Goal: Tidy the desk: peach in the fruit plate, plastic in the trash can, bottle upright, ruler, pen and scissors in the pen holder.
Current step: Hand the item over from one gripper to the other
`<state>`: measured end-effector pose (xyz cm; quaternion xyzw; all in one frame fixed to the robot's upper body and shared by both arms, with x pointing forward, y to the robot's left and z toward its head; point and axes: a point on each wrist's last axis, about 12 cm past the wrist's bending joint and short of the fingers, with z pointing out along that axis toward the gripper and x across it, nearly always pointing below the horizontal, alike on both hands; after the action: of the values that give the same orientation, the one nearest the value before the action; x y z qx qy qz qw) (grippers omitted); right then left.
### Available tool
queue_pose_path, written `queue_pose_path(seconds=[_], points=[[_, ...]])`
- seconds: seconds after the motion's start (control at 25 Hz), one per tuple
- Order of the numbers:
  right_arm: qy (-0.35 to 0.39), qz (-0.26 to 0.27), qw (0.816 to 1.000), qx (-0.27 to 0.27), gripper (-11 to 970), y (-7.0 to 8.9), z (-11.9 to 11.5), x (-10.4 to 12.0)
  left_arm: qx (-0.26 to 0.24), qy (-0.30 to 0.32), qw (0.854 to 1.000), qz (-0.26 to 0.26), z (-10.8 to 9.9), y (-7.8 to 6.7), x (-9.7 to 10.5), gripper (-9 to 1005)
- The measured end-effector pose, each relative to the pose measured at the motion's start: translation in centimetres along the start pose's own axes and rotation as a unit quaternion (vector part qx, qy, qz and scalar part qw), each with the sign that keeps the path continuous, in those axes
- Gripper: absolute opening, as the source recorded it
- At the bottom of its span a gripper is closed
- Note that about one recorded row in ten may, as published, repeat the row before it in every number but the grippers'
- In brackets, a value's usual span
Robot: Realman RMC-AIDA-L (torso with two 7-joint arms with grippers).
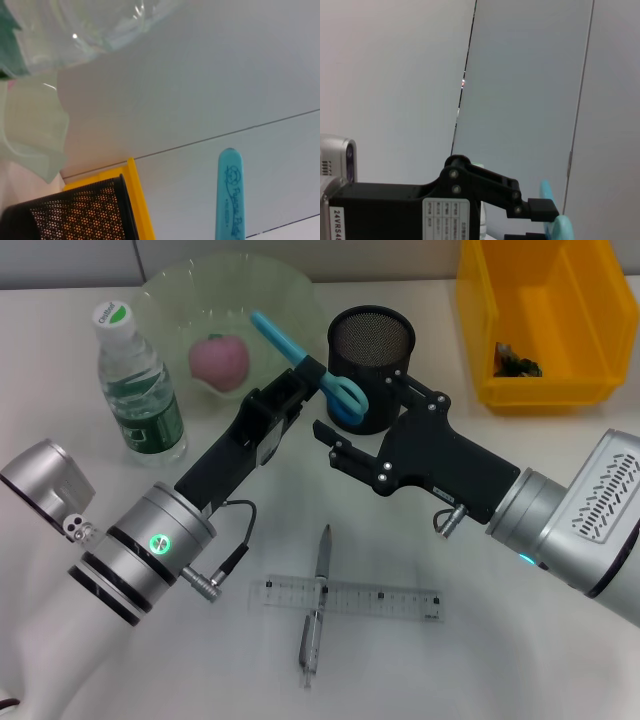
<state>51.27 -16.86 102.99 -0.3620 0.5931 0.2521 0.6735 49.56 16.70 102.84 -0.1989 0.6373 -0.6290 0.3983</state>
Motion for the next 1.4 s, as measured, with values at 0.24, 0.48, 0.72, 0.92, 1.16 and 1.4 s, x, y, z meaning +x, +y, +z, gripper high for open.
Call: queue_pose_path(seconds=[0.24,0.48,0.72,0.92,1.16,1.4], points=[[0.0,-0.001,1.0,0.001,727,-0.03,0.01,-0.01,-0.004,0.001,1.0,-0.001,-0.02,0.08,0.06,256],[-0.001,-0.001,1.0,0.004,694,-0.11,0.04,-0.04,-0.004,0.003,1.0,-0.001,0.1,0.07,0.07,256],[-0.002,-0.001,1.0,0.006,661,-0.22,0.06,-0.07,-0.005,0.006,1.0,-0.002,0.23,0.05,0.2,257],[-0.003,-0.003,1.0,0.005,633,-0.26,0.15,-0.12,-0.007,0.006,1.0,-0.001,0.27,0.05,0.31,257],[-0.003,-0.005,1.0,0.002,522,-0.27,0.18,-0.14,-0.005,0.004,1.0,-0.001,0.38,-0.02,0.3,258],[-0.003,-0.006,1.0,0.003,222,-0.36,0.23,-0.17,-0.006,0.003,1.0,0.0,0.41,-0.02,0.28,258]])
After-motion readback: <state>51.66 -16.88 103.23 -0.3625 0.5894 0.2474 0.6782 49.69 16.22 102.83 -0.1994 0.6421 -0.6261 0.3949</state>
